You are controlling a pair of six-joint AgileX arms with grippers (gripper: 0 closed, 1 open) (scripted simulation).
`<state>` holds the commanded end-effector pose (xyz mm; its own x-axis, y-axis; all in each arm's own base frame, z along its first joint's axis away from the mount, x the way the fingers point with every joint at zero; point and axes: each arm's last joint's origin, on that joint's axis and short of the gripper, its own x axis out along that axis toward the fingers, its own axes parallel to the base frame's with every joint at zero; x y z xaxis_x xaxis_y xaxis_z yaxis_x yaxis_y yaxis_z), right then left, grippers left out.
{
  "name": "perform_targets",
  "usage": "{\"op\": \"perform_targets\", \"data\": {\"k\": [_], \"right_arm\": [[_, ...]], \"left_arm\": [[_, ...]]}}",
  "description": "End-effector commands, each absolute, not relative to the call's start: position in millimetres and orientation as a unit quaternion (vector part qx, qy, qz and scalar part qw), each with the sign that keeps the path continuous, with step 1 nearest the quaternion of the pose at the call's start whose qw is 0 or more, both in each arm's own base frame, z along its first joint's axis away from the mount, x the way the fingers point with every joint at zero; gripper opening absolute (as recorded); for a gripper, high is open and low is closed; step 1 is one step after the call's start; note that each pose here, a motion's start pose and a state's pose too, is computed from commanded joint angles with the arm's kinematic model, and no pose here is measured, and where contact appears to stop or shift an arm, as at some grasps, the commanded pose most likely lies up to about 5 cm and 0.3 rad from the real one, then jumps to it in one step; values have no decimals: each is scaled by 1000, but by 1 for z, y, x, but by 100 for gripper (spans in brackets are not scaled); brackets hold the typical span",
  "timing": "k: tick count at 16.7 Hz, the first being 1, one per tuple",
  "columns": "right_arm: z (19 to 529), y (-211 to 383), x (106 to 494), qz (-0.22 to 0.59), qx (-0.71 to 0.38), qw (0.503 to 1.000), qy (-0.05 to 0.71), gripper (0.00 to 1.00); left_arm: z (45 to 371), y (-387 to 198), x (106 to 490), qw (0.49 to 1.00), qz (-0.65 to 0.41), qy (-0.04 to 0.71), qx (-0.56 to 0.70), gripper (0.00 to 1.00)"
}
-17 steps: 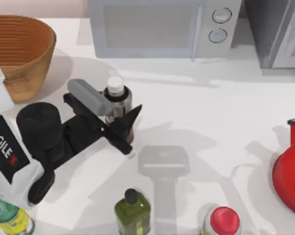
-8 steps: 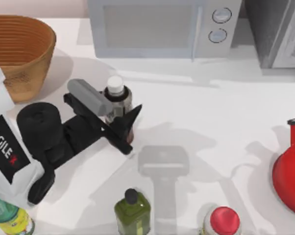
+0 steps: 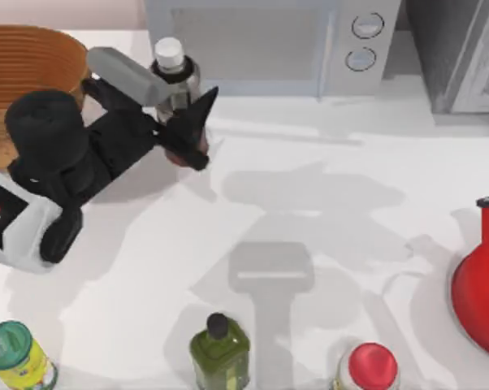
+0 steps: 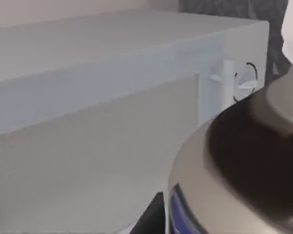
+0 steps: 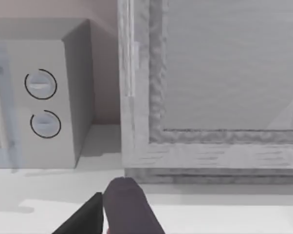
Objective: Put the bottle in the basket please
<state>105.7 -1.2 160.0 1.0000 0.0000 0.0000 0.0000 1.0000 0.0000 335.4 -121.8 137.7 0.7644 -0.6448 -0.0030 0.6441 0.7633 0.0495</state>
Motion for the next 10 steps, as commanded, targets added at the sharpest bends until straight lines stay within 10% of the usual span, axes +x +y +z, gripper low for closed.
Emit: {"op": "perform_targets", "data": {"k": [10], "right_arm": [[160,-1,106,0,0,1000,0,100]], "left_arm": [[312,0,357,996,-86,22,28,0]]}}
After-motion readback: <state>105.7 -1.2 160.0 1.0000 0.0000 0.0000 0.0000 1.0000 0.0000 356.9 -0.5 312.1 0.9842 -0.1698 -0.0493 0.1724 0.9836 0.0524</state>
